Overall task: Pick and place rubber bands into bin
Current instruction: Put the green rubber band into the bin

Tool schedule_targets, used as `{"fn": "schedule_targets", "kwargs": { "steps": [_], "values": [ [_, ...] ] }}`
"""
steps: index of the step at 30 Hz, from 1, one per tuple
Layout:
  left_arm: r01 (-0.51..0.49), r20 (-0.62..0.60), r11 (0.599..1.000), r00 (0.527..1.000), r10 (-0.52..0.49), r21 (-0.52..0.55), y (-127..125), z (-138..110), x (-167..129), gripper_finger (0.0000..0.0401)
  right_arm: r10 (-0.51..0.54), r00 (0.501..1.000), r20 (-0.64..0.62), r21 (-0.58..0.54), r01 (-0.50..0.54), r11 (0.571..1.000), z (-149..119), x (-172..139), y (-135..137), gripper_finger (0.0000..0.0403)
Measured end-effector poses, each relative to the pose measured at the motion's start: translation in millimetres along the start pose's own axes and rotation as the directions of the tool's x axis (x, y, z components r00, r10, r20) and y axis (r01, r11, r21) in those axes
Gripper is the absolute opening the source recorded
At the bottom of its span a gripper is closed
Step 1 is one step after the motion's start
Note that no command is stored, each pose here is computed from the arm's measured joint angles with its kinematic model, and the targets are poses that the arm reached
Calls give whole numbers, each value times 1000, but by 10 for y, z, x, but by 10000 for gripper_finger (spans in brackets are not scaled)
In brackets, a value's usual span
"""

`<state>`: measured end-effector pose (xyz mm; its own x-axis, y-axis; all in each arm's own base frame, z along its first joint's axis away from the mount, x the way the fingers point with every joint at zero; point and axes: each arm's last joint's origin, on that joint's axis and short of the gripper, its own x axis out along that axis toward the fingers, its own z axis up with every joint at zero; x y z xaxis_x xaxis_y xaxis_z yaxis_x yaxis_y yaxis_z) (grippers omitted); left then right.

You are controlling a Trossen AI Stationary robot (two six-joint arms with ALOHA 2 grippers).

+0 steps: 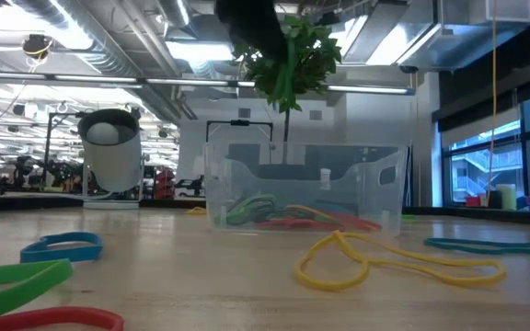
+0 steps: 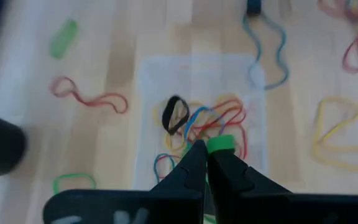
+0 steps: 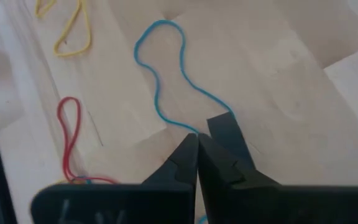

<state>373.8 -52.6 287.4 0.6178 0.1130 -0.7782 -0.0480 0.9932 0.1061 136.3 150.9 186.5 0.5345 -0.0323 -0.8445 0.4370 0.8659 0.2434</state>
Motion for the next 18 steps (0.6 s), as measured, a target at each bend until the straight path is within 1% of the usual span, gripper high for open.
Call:
{"fn": "schedule_targets", "kwargs": {
  "steps": [2, 5, 7, 9, 12, 14, 18],
  "values": [
    [35, -52, 999, 998, -35, 0, 77, -32, 190, 2, 2, 1000, 1, 1, -2, 1000, 1, -1, 3, 16],
    [71, -127, 997, 989, -71, -8, 126, -103, 474, 2, 9, 1000, 2, 4, -9, 1000, 2, -1, 9, 16],
    [66, -178, 998, 982, -68, -20, 139, -168, 654, 3, 26, 1000, 6, 13, -26, 1000, 7, -1, 28, 16],
    [52, -222, 997, 973, -63, -57, 150, -228, 781, 7, 28, 1000, 6, 14, -28, 1000, 8, -2, 30, 16],
    [40, -258, 995, 964, -63, -93, 155, -274, 848, 28, 28, 1000, 6, 14, -28, 1000, 8, -2, 30, 16],
    [36, -275, 994, 959, -64, -105, 150, -291, 847, 49, 28, 1000, 6, 14, -28, 1000, 8, -2, 30, 16],
    [28, -271, 989, 960, -66, -143, 162, -280, 805, 95, 26, 1000, 6, 6, -26, 1000, 7, -2, 28, 16]
  ]
}}
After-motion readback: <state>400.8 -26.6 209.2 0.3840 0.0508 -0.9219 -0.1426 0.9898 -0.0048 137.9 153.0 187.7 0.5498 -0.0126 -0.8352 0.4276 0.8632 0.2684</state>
